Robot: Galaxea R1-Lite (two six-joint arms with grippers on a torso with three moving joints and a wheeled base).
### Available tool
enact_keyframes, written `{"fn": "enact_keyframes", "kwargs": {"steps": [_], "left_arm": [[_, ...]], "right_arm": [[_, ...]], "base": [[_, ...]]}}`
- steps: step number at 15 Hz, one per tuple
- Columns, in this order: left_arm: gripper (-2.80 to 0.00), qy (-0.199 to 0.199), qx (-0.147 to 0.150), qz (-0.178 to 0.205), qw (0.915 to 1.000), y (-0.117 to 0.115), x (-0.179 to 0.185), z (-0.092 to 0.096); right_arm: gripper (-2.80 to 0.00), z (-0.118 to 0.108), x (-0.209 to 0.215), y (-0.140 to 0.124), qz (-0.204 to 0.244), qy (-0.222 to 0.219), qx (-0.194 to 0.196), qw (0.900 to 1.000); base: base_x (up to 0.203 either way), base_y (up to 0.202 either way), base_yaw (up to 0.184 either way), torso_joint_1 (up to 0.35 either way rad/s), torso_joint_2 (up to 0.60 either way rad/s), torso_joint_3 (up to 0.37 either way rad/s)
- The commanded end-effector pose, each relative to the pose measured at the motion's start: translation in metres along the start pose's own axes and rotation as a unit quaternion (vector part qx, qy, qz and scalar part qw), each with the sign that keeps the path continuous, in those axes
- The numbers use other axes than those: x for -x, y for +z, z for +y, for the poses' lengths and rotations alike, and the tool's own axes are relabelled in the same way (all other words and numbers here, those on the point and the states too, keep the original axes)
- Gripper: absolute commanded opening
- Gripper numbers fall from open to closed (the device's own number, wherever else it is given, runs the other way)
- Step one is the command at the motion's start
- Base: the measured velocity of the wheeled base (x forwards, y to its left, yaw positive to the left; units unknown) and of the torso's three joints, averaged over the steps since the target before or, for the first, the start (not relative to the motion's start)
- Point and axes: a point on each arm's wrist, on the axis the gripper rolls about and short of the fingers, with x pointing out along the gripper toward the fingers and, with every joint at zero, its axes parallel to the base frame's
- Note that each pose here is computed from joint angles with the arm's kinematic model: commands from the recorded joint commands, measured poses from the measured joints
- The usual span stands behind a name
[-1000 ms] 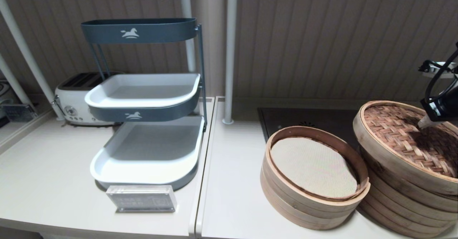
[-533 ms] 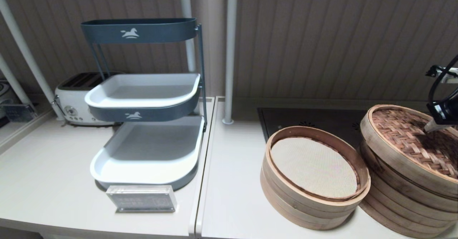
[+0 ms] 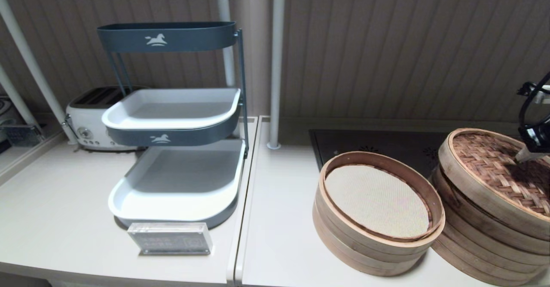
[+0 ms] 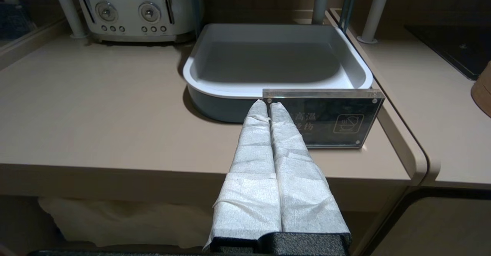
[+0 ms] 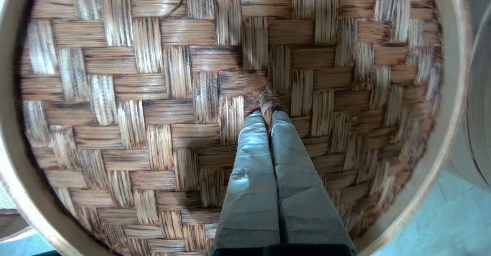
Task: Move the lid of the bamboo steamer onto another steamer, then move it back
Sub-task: Put the steamer
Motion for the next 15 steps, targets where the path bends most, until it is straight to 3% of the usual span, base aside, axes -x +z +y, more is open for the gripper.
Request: {"fn": "enact_keyframes", "kwargs": {"steps": [1, 15], "left_arm": [[-2.8, 0.0, 0.0, 0.012, 0.9999, -0.008, -0.002, 0.0], [-2.8, 0.0, 0.0, 0.012, 0.9999, -0.008, -0.002, 0.0]], "right_arm": [[-2.8, -0.005, -0.003, -0.002, 0.008, -0.002, -0.006, 1.0], [-2.8, -0.016, -0.015, -0.002, 0.021, -0.005, -0.017, 1.0]], "base": [[0.0, 0.0, 0.0, 0.0, 0.0, 0.0], [0.0, 0.0, 0.0, 0.0, 0.0, 0.0]]}}
